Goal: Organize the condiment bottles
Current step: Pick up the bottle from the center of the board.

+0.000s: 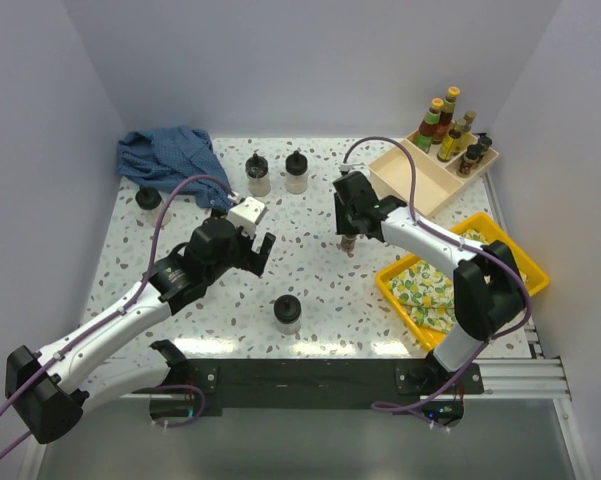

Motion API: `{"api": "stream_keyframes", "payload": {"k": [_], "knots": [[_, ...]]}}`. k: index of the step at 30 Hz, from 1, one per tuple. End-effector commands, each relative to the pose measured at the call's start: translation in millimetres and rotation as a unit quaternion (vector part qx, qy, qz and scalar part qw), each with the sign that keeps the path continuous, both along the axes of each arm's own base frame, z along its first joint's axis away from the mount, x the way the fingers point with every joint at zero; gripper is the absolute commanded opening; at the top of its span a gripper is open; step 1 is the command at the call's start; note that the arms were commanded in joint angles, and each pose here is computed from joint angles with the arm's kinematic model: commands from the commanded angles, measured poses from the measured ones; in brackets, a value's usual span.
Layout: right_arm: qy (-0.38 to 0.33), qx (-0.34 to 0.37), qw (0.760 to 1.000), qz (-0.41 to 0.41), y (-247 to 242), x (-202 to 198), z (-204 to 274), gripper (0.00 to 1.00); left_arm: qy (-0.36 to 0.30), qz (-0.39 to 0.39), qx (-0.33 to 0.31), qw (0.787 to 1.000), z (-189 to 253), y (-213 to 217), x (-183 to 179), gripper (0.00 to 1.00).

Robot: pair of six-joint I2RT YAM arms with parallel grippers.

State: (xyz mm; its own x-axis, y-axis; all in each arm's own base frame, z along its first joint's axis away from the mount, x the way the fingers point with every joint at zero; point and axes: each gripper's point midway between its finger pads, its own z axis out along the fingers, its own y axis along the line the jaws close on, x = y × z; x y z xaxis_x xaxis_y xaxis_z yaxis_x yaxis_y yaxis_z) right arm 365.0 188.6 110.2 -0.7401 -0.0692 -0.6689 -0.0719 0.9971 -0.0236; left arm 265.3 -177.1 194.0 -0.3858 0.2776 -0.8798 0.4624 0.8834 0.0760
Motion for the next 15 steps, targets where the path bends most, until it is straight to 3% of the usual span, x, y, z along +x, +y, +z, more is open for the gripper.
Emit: {"api": "stream_keyframes", "payload": {"k": [1, 5, 10, 15], "knots": [[-0.042, 0.022, 0.999, -0.01, 1, 5, 32, 0.14, -0.018, 0.003, -0.004, 1.0, 13, -1, 5, 1.0], [-0.06, 0.025, 0.998, -0.02, 0, 11, 65, 0.01, -0.018, 0.005, -0.003, 1.0, 13, -1, 6, 1.0], [-0.09, 0.0, 0.994, -0.057, -16, 34, 117, 0.0, -0.017, 0.005, -0.002, 1.0, 13, 0, 6, 1.0], [-0.095, -0.012, 0.983, -0.158, -65, 69, 135, 0.0, -0.017, 0.006, -0.002, 1.0, 13, 0, 6, 1.0]]}}
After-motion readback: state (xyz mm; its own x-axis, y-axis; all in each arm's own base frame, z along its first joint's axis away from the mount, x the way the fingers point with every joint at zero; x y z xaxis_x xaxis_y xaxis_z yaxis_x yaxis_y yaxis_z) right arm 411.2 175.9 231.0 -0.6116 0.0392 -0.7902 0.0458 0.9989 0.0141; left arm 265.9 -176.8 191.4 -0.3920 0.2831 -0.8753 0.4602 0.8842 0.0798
